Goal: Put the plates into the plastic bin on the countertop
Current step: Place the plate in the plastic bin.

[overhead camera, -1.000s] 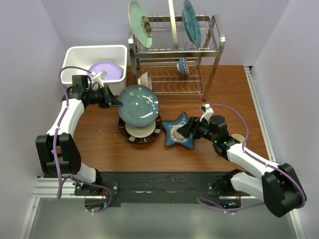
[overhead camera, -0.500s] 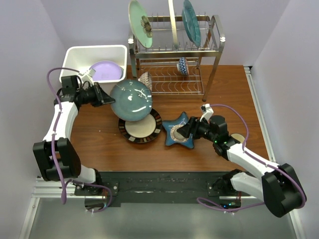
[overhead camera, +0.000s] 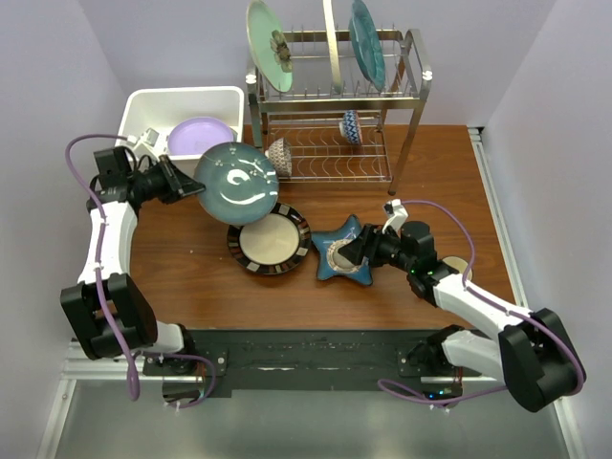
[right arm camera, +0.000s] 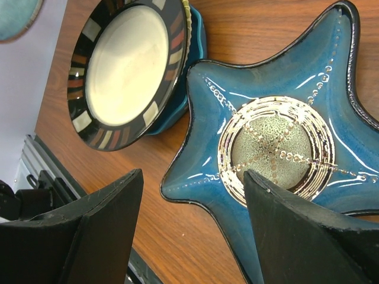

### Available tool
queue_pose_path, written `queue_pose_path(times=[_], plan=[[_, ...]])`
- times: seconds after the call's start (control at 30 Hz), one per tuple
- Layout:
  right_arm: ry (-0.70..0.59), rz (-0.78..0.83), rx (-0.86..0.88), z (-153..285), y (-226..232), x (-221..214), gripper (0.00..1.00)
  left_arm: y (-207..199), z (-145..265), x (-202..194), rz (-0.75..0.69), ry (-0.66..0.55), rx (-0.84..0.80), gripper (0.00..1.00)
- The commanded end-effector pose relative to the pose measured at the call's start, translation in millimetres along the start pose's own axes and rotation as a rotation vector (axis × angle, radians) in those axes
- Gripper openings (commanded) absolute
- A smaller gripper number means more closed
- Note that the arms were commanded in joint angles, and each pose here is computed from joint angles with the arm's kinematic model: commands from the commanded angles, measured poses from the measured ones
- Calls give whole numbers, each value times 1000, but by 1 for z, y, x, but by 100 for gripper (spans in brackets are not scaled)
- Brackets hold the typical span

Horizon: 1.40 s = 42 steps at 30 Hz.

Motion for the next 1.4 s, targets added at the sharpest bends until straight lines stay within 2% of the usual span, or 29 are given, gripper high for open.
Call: queue_pose_path(times=[0.0, 0.63, 1.07, 1.37], plan=[[-22, 24, 57, -2, 14, 9, 72, -42, 23, 42, -88, -138, -140, 0], [-9, 50, 44, 0, 14, 9, 73, -22, 43, 81, -53, -265, -80, 0], [-8, 59, 33, 2, 14, 11, 73, -8, 38, 113, -48, -307, -37, 0], [-5, 53, 35, -2, 13, 11, 73, -1, 36, 144, -39, -395, -24, 0]])
Point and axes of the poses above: each gripper's point midway between its finger pads, its own z axis back along the fingers, its own y axis along the line the jaws close on, x = y × z, the point moved 1 cm from there along z, back along the fingers, and after that the axes turned 6 degrees about -z, right-handed, at the moved point
